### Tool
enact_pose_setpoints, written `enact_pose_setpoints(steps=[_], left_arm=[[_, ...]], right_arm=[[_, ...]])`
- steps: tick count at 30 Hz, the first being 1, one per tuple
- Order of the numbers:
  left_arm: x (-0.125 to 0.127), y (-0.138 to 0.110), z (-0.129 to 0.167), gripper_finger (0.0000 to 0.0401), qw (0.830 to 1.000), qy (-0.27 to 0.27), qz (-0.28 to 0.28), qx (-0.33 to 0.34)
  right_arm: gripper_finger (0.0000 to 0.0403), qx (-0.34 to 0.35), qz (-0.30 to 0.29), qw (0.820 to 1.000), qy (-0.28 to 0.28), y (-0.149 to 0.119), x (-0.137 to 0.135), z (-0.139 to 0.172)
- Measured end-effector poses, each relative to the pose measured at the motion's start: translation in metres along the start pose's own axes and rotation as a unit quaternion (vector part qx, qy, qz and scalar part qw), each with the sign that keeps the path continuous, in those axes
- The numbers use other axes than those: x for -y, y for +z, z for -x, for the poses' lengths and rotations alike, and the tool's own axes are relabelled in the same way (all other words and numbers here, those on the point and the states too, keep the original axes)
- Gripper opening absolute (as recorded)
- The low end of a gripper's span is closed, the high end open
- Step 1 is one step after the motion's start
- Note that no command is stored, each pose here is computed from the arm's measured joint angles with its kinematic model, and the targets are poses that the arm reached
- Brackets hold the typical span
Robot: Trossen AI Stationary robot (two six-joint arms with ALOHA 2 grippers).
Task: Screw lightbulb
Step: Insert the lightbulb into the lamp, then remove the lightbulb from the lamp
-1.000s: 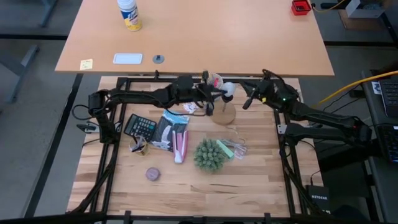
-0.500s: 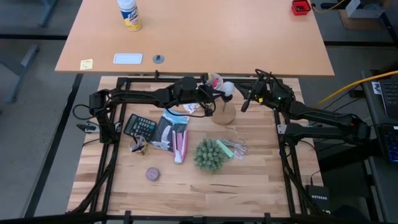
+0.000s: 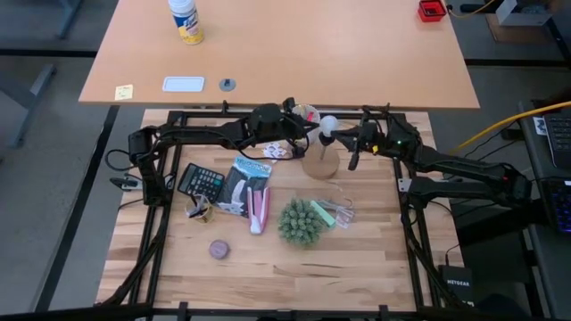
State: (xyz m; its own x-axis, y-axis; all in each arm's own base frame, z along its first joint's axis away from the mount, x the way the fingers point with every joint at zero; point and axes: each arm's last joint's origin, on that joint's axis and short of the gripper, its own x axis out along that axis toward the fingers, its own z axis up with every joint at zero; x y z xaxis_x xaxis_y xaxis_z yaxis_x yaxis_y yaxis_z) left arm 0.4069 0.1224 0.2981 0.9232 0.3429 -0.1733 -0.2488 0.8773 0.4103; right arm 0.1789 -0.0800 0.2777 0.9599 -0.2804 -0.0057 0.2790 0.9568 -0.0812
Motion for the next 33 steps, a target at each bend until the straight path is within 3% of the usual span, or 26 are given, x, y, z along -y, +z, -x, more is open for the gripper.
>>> enact_pose_setpoints(steps=[6,20,25,33], left_arm=[[0.003,0.004,0.003,0.0005,1.0,-0.004,-0.016,0.003],[-0.014,0.039,0.033,0.0005,0.998,0.023,-0.027,0.056],[-0.022,0.034,0.031,0.0005,0.998,0.034,-0.035,0.05],[-0.035,0.01,0.011,0.0005,0.998,0.035,0.018,0.058]], right_arm=[[0.0017,0.016,0.001,1.0,0.0,0.005,0.0,0.005],[0.0017,0.125,0.019,0.992,-0.017,0.038,-0.003,0.043],[0.0017,0.107,0.012,0.994,-0.023,0.035,-0.003,0.044],[0.0017,0.048,-0.045,0.998,-0.021,0.02,-0.002,0.028]])
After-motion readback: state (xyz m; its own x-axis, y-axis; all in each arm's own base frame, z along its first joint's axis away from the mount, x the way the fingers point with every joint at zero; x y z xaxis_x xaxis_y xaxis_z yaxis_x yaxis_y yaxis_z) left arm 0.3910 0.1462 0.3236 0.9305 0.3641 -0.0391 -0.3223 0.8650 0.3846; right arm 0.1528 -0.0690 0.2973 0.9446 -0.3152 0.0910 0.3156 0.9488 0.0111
